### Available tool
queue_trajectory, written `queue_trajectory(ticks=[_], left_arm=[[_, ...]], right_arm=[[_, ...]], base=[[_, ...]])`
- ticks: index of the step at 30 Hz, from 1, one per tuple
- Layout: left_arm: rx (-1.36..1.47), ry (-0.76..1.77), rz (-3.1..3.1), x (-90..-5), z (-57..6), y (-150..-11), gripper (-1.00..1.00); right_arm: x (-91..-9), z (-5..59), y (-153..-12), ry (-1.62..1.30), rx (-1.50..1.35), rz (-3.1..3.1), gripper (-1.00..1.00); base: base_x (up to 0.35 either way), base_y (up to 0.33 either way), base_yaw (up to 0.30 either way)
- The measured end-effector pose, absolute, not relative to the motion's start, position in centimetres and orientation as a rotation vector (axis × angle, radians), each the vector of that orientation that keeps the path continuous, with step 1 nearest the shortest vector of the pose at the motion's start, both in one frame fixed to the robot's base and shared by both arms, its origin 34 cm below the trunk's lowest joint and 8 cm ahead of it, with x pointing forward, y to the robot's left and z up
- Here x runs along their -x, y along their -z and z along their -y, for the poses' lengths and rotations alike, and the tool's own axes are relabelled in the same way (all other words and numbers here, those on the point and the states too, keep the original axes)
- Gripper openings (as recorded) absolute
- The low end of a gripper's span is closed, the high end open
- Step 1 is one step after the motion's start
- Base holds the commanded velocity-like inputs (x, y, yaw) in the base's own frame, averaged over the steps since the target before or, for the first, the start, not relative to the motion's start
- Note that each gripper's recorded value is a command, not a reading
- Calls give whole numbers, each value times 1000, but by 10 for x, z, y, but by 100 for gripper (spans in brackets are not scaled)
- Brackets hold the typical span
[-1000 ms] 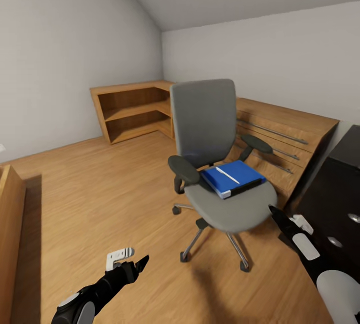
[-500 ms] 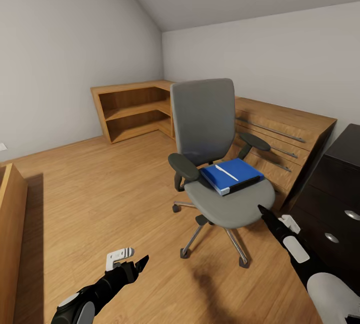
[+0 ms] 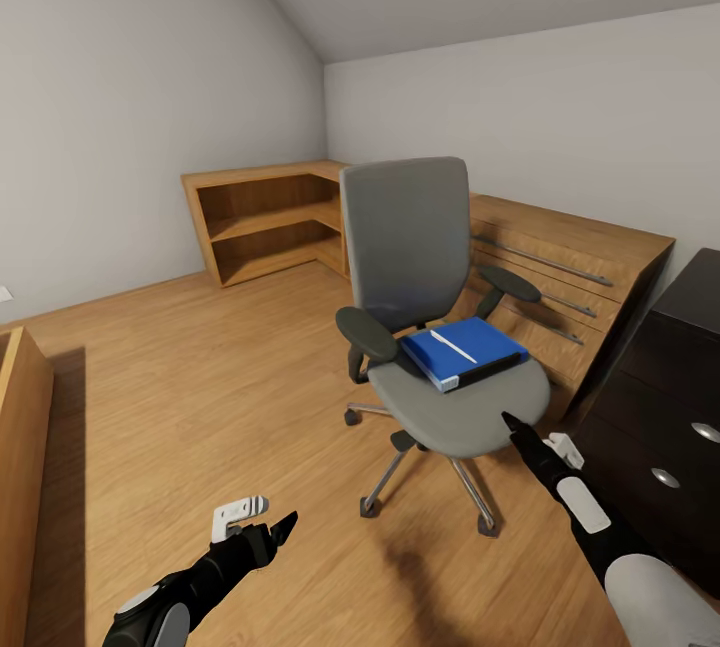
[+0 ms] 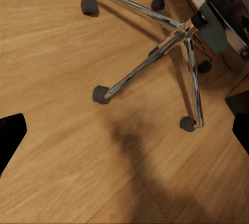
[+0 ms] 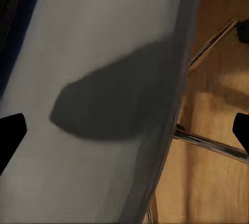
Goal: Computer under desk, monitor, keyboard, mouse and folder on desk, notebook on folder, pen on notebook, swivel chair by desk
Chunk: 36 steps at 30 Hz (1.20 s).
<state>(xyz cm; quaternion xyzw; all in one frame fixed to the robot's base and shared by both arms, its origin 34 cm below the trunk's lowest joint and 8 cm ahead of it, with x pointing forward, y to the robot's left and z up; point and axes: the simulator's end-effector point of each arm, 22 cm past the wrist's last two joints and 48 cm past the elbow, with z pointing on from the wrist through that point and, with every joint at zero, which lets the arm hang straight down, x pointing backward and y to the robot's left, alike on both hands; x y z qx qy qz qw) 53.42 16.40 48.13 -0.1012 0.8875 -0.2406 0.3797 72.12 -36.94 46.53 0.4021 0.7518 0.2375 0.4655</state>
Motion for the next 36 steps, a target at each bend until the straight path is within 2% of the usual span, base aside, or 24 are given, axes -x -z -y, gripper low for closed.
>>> queue_trajectory(ticks=[10, 30, 36], left_arm=[[258, 615, -2266, -534, -163, -481, 100], [258, 617, -2265, -534, -163, -482, 100], [258, 615, -2267, -534, -163, -481, 100]], right_arm=[[-722, 369, -466, -584, -983, -1845, 100], [-724, 371, -470, -580, -978, -1837, 100], [-724, 370, -470, -581, -975, -1838, 100]], base=[[100, 0, 0], [310, 0, 0], [91, 0, 0]])
